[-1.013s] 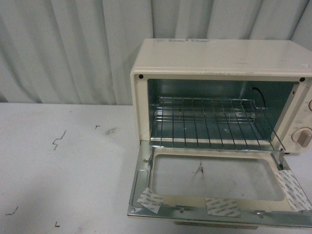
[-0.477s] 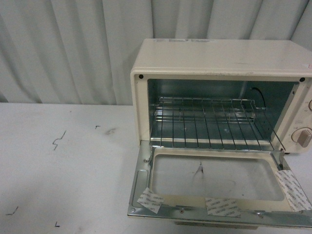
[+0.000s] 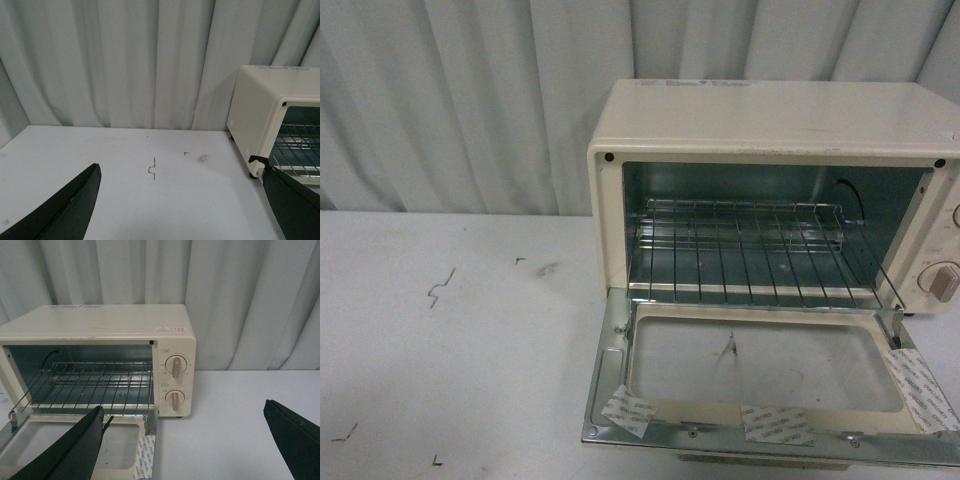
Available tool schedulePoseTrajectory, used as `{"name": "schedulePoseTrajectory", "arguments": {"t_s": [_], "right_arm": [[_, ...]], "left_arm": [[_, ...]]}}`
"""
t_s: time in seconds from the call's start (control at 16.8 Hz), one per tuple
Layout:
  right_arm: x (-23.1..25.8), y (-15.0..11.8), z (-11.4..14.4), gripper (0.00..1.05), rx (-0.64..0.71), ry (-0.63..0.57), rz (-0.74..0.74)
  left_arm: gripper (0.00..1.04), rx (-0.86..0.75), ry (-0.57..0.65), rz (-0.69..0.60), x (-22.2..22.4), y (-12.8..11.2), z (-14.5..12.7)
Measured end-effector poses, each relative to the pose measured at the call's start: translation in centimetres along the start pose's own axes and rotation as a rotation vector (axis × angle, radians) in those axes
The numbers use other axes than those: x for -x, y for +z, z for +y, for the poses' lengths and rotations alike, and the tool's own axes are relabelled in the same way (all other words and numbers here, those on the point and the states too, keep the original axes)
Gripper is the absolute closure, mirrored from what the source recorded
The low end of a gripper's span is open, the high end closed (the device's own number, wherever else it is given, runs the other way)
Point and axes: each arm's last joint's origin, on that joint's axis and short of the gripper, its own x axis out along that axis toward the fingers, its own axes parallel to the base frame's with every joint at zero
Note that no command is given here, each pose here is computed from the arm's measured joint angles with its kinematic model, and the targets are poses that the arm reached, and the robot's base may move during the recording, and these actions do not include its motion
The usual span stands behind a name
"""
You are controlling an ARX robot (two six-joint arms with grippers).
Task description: Open oven
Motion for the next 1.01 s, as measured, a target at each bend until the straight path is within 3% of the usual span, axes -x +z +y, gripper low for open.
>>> {"name": "schedulePoseTrajectory", "arguments": {"t_s": [1.01], "right_arm": [[0.0, 0.06, 0.0, 0.06, 0.0, 0.0, -0.006]], "left_arm": [[0.07, 0.0, 0.0, -0.006, 0.0, 0.06, 0.0]]}}
